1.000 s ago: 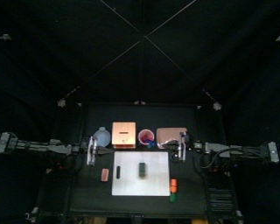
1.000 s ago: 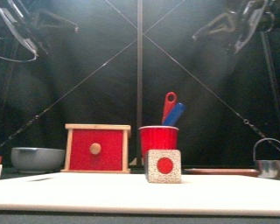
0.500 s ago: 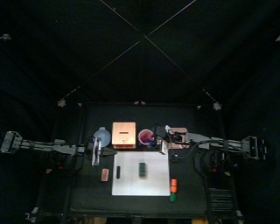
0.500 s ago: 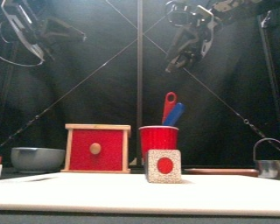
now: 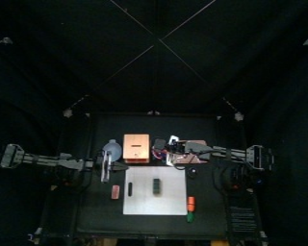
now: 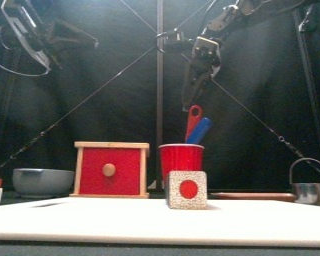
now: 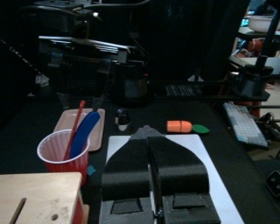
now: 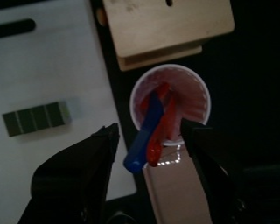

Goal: Cut the sushi into 4 pieces with the knife
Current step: Pick up the knife at its handle with right hand

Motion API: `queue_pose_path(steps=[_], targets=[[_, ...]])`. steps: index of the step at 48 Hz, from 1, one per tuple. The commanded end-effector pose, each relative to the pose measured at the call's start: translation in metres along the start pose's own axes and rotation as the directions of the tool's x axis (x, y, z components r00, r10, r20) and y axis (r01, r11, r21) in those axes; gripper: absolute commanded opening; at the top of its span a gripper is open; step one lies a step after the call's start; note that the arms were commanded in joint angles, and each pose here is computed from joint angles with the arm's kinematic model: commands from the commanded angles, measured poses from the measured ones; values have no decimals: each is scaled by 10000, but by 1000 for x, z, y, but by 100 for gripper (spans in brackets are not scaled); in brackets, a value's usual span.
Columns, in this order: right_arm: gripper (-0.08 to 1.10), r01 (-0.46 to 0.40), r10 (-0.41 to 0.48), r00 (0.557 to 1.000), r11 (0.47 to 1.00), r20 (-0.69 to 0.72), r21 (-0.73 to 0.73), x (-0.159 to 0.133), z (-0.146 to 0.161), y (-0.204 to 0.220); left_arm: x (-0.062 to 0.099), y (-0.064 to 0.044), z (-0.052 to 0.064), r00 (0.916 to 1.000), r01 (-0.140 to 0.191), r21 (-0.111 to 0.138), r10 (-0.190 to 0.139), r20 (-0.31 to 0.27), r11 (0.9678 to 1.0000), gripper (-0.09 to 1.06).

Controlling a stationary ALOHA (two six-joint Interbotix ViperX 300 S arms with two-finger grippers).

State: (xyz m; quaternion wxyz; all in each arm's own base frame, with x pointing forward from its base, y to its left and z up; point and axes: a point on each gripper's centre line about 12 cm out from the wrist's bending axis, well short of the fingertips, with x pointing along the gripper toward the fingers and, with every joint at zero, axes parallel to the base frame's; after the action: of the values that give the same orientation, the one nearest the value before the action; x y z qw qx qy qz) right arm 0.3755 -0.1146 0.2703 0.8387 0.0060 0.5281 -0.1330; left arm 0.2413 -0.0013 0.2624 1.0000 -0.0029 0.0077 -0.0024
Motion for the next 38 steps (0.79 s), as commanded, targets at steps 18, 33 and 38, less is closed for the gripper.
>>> queue_pose_path(steps=[18,33,38], targets=[[90,631,-655,9927,9977,-1013,-264,9,8,-16,1,2,5,9998,-76,14,76,169,10000,2],[89,745,-853,9873,9937,-1344,-832,15,10,-18,1,2,4,9998,-92,14,91,154,10000,2],[87,758,-867,9870,9936,-1351,-842,17,14,-20,1,2,4,9998,-92,14,91,154,10000,2]])
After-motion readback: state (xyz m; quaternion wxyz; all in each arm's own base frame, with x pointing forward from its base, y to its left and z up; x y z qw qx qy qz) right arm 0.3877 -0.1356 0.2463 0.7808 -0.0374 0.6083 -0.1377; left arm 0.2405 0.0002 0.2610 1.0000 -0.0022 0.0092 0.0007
